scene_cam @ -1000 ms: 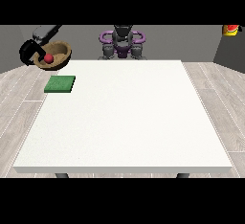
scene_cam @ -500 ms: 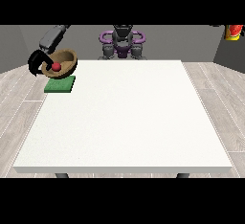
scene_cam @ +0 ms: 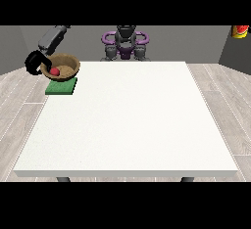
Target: Pick the cup and pour the ball into the bowl, then pick the bowl and place it on the pad
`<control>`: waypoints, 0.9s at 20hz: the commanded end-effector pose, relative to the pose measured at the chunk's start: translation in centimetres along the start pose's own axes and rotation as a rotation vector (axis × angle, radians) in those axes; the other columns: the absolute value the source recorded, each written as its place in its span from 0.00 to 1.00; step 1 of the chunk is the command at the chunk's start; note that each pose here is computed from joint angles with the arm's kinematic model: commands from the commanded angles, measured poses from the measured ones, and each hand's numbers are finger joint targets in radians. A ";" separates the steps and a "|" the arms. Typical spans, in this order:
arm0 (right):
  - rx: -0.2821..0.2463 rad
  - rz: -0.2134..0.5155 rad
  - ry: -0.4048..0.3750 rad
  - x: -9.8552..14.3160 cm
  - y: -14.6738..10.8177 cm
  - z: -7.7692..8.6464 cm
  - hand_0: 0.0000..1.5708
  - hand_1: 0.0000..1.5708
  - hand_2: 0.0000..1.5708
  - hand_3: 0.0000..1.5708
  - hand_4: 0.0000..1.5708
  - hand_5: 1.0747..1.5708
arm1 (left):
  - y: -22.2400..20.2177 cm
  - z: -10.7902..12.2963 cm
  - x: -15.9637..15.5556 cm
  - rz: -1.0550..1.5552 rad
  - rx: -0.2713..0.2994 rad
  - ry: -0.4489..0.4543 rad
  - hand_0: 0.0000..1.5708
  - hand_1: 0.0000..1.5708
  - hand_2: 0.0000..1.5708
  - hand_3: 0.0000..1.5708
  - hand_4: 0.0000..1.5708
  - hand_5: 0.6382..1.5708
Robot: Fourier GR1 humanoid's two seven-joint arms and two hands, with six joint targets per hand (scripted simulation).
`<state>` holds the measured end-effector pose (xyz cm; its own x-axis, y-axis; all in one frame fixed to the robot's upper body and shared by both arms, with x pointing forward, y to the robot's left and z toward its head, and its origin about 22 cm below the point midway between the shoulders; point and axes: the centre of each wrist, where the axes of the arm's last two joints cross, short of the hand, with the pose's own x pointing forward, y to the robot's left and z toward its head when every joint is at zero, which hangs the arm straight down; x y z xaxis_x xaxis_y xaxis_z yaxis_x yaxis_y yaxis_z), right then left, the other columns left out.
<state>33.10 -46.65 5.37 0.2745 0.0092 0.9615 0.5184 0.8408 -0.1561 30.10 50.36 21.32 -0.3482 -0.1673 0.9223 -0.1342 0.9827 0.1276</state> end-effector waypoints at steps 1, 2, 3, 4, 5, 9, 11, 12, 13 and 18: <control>-0.053 0.009 -0.035 1.9 -1.9 -0.2 1.00 1.00 1.00 0.62 0.00 0.97 | 1.6 0.4 0.5 0.012 0.025 -0.003 0.00 0.00 0.00 0.00 0.76 0.99; -0.106 0.002 0.004 -0.5 -1.5 0.0 0.99 0.99 0.96 0.59 0.00 0.97 | 0.0 0.6 -0.2 0.004 -0.031 0.019 0.00 0.00 0.00 0.00 0.76 0.99; -0.082 -0.021 -0.032 1.8 -2.5 -0.3 0.98 0.98 0.92 0.56 0.00 0.96 | 1.2 1.0 -0.6 0.020 -0.013 -0.003 0.00 0.00 0.00 0.00 0.76 0.99; -0.066 0.002 -0.015 2.2 2.0 -0.2 0.96 0.96 0.90 0.52 0.00 0.96 | 1.6 0.5 -0.7 -0.006 0.026 0.032 0.00 0.00 0.00 0.00 0.76 0.99; -0.063 -0.011 -0.004 1.8 0.1 -0.3 0.95 0.95 0.89 0.51 0.00 0.95 | 2.1 0.7 0.0 -0.014 0.012 0.036 0.00 0.00 0.00 0.00 0.76 0.99; -0.060 -0.093 -0.078 -0.1 1.7 -0.1 0.93 0.93 0.89 0.48 0.00 0.92 | 3.0 1.2 0.7 -0.027 0.037 -0.038 0.00 0.00 0.00 0.00 0.76 0.99; -0.033 -0.115 -0.091 1.4 2.0 -0.4 0.92 0.92 0.88 0.43 0.00 0.93 | 4.1 1.3 1.1 -0.015 0.051 -0.070 0.00 0.00 0.00 0.00 0.76 0.99; -0.056 -0.113 -0.101 1.4 3.6 -0.4 0.91 0.91 0.88 0.43 0.00 0.93 | 3.6 0.8 1.1 -0.002 0.051 -0.067 0.00 0.00 0.00 0.00 0.76 0.99; -0.093 -0.098 -0.162 3.7 0.9 -0.8 0.88 0.88 0.85 0.46 0.00 0.93 | 2.4 0.4 1.4 -0.008 0.018 -0.094 0.00 0.00 0.00 0.00 0.76 0.99; -0.024 0.016 -0.090 3.2 0.4 -0.9 0.12 0.12 0.26 0.50 0.00 0.76 | 2.2 0.5 1.3 -0.019 0.004 -0.067 0.00 0.00 0.00 0.00 0.76 1.00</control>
<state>34.74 -46.56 7.71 0.1652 0.0391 0.9855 0.5840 0.8014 -0.1296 28.85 52.47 22.75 -0.4098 -0.1870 0.8928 -0.1586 0.9785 0.1321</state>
